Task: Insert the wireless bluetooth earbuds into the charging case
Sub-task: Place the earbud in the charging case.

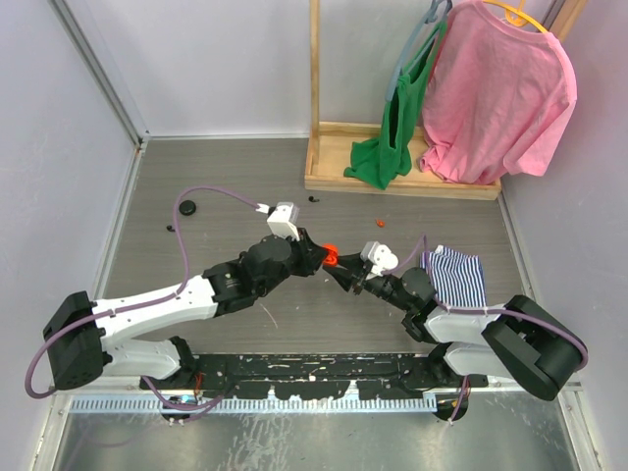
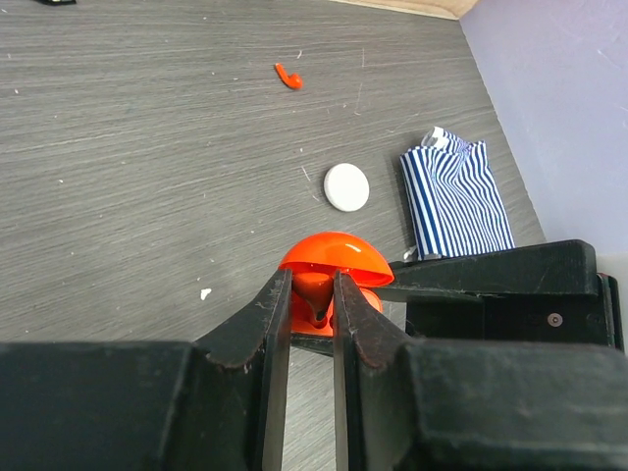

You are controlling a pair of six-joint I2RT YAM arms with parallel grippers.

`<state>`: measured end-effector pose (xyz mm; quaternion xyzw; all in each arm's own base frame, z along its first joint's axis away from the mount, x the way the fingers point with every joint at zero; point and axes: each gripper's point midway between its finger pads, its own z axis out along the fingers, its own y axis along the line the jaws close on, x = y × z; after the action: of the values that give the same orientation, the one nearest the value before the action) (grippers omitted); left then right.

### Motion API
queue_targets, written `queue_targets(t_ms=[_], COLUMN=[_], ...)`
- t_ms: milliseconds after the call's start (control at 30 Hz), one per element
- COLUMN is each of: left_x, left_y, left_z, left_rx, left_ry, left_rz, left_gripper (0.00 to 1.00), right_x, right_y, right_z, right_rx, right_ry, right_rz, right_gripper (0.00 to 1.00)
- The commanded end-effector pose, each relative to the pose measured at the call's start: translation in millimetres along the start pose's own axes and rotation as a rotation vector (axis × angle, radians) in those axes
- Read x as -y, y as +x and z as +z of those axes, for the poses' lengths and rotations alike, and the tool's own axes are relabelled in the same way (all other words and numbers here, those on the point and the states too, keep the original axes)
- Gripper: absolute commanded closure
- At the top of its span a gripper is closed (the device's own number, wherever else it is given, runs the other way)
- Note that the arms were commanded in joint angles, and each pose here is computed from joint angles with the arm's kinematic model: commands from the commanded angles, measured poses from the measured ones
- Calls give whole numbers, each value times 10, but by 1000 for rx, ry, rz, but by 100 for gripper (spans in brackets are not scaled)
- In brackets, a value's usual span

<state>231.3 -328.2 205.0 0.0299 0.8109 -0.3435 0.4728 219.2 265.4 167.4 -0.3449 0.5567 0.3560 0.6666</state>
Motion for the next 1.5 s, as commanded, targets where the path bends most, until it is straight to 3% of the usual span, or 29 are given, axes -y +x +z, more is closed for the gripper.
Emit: queue_targets(t_ms=[0, 633, 833, 1000, 1333, 1467], left_x=[72, 49, 28, -97, -417, -592], left_y=[-86, -159, -229, -268, -356, -409], left_z=[21, -63, -184, -317, -630, -753], left_rx=[44, 59, 62, 58, 131, 220], left_ry=[20, 14, 27, -6, -52, -45], left_rz=[-21, 7, 97, 163, 196, 162], left_gripper=[80, 62, 39, 1, 2, 2], right_x=[39, 45, 53, 48, 49, 43], right_y=[-302, -310, -303, -333, -512, -576], right_z=[13, 10, 24, 28, 67, 78], right_rx=[109, 113, 107, 113, 129, 126], right_ry=[23, 29, 31, 29, 22, 17], right_rz=[-35, -33, -24, -17, -12, 3], right_gripper=[99, 99, 99, 99, 99, 99])
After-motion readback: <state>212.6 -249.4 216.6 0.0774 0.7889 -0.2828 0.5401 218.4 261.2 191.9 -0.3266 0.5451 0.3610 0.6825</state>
